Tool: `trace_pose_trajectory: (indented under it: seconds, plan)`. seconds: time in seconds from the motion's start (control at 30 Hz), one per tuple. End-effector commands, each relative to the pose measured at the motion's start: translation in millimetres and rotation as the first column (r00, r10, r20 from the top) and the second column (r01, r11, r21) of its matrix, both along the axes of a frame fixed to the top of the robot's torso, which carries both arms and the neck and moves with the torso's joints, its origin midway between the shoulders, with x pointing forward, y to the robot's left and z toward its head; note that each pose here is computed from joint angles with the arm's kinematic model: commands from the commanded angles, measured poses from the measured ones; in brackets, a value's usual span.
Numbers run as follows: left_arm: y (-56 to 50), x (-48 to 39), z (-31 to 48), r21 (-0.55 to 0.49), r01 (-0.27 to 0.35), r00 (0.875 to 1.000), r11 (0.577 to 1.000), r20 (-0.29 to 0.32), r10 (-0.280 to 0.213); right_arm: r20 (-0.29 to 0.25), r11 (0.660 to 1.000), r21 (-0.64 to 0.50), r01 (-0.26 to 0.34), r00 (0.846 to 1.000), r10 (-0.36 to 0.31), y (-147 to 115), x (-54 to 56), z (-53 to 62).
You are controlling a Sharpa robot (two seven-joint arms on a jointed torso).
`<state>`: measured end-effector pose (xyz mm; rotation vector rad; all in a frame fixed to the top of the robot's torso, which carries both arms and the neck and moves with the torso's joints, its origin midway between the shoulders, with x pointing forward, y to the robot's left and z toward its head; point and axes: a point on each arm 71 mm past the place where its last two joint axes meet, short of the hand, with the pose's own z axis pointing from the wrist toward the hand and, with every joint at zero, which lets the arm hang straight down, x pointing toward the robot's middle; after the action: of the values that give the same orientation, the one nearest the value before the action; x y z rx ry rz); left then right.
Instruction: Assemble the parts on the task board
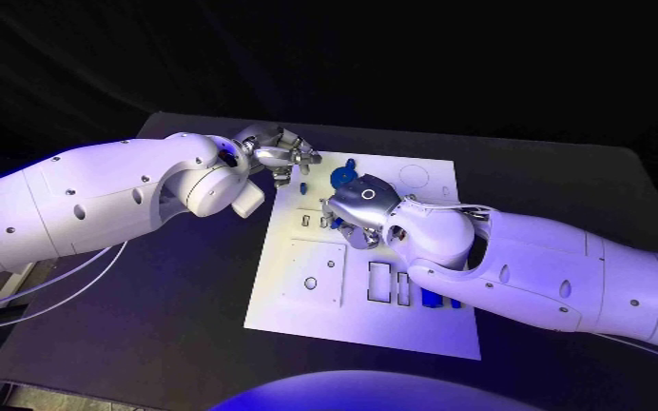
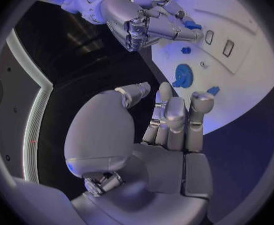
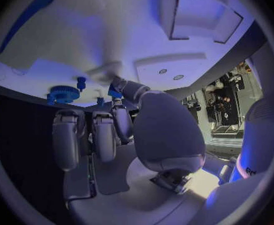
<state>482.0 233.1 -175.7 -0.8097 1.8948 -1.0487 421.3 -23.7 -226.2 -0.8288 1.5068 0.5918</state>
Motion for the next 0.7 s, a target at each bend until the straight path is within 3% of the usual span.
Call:
trace_pose_trajectory:
  seconds: [0.03, 0.7]
  plan:
    - [-1.7, -0.4, -0.1, -0.004, 0.009, 1.0, 1.0, -0.01, -0.009, 0.001, 1.0, 0.009, -0.013, 1.0, 0.013, 1.1, -1.1, 0.0]
    - [0.0, 0.2, -0.6, 0.001, -0.001, 1.0, 1.0, -0.014, 0.001, -0.03, 0.999, -0.025, -0.023, 0.999, 0.022, 1.0, -1.6, -3.2]
